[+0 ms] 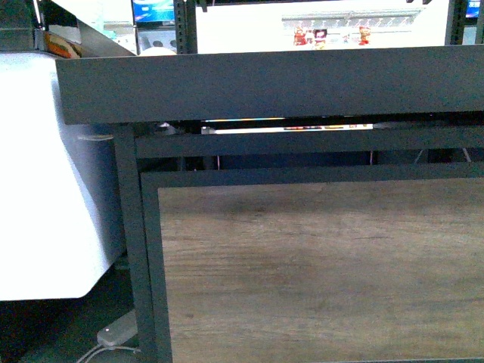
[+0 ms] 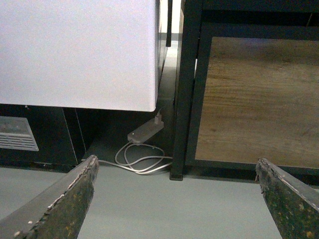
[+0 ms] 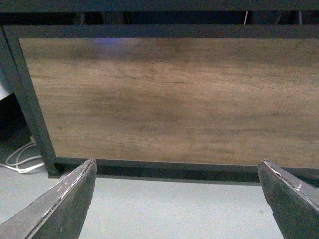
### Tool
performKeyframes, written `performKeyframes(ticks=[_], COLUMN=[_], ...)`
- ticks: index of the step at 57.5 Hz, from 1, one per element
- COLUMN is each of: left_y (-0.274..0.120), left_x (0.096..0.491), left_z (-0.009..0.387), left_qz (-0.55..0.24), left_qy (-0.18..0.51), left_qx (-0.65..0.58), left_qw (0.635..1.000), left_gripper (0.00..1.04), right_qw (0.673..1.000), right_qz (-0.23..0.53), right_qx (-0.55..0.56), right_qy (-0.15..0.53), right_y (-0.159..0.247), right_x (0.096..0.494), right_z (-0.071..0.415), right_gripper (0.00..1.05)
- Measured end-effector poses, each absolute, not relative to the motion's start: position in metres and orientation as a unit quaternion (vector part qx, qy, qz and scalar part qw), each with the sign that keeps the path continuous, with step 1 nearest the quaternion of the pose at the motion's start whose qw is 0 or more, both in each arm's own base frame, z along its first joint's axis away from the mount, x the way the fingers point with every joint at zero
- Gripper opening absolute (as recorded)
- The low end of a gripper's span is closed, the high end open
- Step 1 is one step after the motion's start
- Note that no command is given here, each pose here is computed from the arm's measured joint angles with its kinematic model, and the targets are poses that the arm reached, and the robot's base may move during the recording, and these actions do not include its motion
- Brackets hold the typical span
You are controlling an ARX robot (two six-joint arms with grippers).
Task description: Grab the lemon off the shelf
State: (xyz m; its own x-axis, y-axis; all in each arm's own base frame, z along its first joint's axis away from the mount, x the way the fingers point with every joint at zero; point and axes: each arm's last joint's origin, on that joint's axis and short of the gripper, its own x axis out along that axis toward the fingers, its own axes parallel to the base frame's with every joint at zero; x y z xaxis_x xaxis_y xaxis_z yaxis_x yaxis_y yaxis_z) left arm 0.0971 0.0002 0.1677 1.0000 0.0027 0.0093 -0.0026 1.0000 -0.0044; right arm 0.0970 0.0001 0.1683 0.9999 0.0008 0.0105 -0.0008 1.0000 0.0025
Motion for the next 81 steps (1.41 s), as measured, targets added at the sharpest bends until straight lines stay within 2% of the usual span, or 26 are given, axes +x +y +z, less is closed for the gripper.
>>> performKeyframes(ticks=[81], left_y=[0.0002], left_x=[0.0972], left_z=[0.1676], left_qz=[0.001], left_qy=[-0.004], left_qx=[-0.002], left_qw=[1.0], left_gripper=[0.97], right_qw=[1.0], right_qz=[0.001], right_qx=[0.001], right_qy=[-0.005], right_y=[0.0001], right_x=[0.097], right_z=[0.1682], right_gripper=[0.97])
